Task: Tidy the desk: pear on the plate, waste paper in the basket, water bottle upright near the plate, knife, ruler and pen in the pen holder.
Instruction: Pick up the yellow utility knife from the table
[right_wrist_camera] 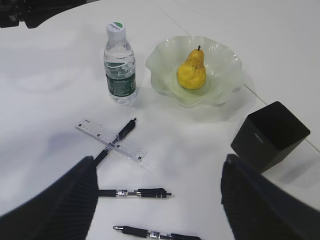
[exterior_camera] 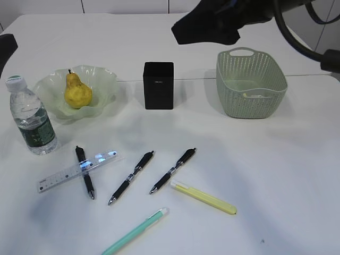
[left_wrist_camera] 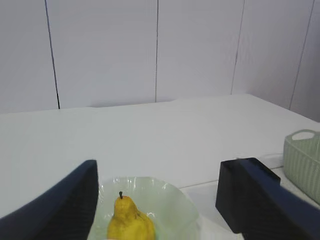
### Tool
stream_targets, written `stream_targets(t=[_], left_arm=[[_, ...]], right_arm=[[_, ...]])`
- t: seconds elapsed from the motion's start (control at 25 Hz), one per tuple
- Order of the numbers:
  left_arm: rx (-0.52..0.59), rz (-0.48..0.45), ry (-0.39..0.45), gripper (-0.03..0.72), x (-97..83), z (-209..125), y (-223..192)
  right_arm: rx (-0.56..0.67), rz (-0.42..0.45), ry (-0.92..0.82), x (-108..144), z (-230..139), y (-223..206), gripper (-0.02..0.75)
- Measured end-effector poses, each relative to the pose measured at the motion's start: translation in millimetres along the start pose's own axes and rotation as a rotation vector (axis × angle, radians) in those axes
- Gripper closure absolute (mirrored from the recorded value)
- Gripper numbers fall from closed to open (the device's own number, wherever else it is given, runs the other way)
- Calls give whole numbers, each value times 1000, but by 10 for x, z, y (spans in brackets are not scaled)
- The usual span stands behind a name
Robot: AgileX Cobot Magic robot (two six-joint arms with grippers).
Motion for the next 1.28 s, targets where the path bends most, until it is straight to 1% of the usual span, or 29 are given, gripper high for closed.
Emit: stream_targets(t=[0.12,0.24,0.52,0.72,0.76,0.96,1.12,1.28], left_arm=[[65,2,13,102,20,-10,-60],[126,-12,1,102,21,23,-142],[186,-33,5,102,33,269,-314],[228,-75,15,102,-20,379,-369],[236,-82,30,102,-33,389,-373],[291,-127,27,102,-99,405,-377],[310,-160,12,104,-147,403,-369],[345,-181,24,105,-182,372,-352]], right_arm=[[9,12,-3,19,-15,0,144],[14,20,-5,33,-23,0,144],[21,28,-10,45,-34,1,144],[45,19,-21,31,-72,2,144],[57,18,-25,31,-90,3,144],[83,28,-39,48,-132,6,144],[93,33,-43,58,-148,8,144],[103,43,-54,73,-163,10,144]])
Point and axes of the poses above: a point on each arm's last joint axis where the gripper is mounted, y pointing back along that axis away from the gripper, x along the wrist's bending axis when the last joint is at zero, z = x × y, the point moved 7 cm from there along -y, pointing out along that axis toward the gripper, and after that the axes turned 4 degrees about -y, right-handed, at the moved point
